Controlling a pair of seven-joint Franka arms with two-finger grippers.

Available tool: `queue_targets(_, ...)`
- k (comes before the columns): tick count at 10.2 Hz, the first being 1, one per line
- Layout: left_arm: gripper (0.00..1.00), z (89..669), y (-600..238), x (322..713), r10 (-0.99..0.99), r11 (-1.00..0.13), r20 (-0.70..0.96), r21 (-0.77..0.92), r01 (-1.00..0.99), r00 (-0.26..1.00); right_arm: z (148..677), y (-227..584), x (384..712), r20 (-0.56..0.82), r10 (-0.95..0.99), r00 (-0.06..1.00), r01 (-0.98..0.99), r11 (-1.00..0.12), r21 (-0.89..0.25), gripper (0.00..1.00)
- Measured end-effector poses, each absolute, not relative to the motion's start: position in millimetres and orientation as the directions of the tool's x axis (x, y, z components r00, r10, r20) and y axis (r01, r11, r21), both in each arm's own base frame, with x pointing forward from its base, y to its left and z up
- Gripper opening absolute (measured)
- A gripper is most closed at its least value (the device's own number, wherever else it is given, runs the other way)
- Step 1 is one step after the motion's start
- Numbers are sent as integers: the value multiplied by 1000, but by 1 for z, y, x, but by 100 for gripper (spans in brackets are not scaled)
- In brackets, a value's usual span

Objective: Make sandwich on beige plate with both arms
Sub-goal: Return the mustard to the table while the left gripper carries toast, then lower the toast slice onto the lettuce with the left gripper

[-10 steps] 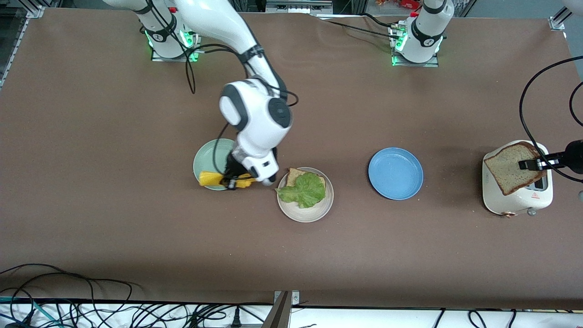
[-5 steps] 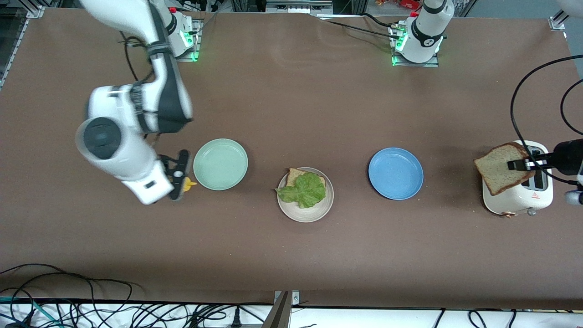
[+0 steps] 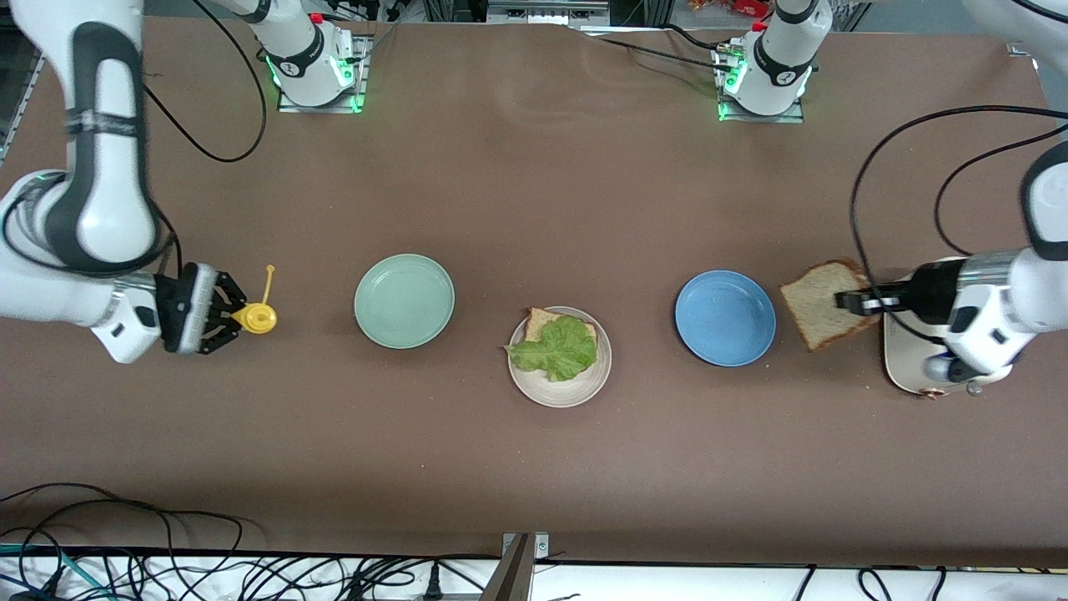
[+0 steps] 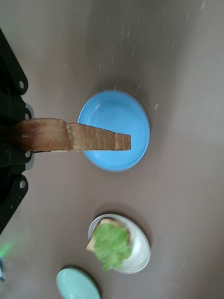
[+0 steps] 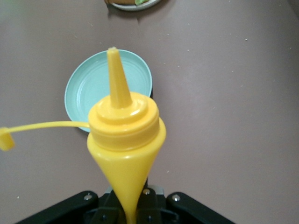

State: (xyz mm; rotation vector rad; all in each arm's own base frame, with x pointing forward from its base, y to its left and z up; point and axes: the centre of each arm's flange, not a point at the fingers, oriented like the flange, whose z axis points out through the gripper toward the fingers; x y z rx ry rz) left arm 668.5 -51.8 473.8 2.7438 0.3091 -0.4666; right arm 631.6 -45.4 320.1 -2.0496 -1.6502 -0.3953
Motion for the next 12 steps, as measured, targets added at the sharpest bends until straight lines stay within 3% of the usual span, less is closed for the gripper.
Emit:
queue_targets(3, 9, 438, -123, 674, -7, -819, -418, 523, 235, 908, 245, -132, 567, 675, 689, 265, 963, -154, -221, 4)
queue_targets(5, 9, 404, -139, 684, -124, -730, -370, 662, 167, 921, 210, -158, 543, 736, 636, 232, 972, -120, -204, 4)
queue_targets(9, 9, 350, -212, 700, -127, -653, -255, 749, 113, 959, 181, -177, 526, 760, 633, 146, 989, -64, -136, 4)
queue_targets(12, 9, 317, -249, 699, -109, -618, -258, 774, 139, 960, 168, -179, 522, 781, 614, 117, 993, -52, -108, 4)
